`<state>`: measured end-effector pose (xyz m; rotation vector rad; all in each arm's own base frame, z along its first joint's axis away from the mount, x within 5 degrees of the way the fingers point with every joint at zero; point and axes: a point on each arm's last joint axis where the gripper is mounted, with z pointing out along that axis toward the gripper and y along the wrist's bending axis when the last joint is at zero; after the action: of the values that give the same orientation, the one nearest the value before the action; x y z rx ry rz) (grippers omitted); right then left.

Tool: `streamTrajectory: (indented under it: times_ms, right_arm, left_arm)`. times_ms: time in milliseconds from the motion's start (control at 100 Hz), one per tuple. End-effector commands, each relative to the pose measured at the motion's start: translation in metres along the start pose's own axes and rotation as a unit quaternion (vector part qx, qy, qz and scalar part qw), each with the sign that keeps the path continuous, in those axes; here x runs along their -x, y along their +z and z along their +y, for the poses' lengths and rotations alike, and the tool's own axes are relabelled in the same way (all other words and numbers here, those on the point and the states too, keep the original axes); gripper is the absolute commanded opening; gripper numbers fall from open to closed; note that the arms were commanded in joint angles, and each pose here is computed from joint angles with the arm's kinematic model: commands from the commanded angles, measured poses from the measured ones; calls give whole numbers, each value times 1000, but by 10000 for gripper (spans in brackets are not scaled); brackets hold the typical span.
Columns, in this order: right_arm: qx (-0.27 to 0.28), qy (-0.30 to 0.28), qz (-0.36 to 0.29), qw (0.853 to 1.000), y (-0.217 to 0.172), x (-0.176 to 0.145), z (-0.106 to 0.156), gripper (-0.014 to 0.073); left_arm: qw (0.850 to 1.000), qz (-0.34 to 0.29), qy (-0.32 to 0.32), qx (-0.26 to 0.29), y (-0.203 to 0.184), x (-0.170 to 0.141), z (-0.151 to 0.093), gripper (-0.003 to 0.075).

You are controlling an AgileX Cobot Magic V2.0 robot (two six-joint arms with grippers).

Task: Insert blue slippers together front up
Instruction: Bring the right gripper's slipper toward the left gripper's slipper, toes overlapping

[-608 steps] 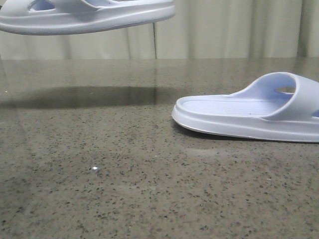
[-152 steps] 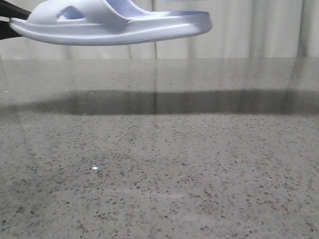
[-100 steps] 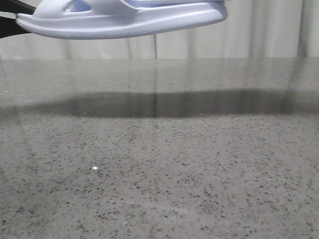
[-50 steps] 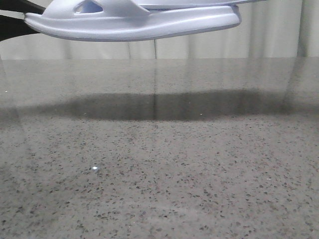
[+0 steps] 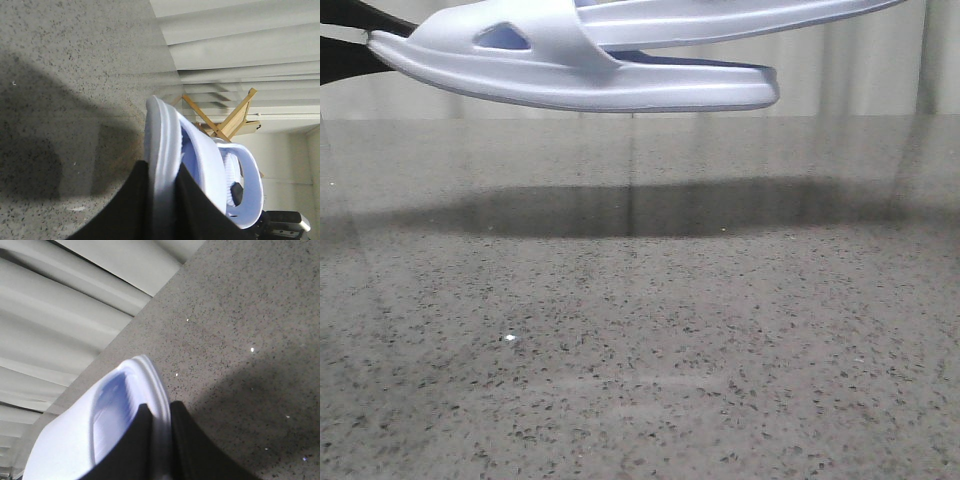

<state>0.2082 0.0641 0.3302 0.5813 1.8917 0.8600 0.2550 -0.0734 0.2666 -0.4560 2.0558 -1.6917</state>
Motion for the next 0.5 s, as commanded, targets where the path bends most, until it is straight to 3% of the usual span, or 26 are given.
streamTrajectory:
  times_ms: [0, 490]
  right_arm:
    - [29, -7, -33, 999, -2, 10, 13, -101]
    - [-9, -7, -3, 1000, 20, 0, -2, -101]
  left_arm:
    - [996, 18, -5, -85, -3, -5, -28, 16]
    - [996, 25, -5, -91, -3, -6, -29, 16]
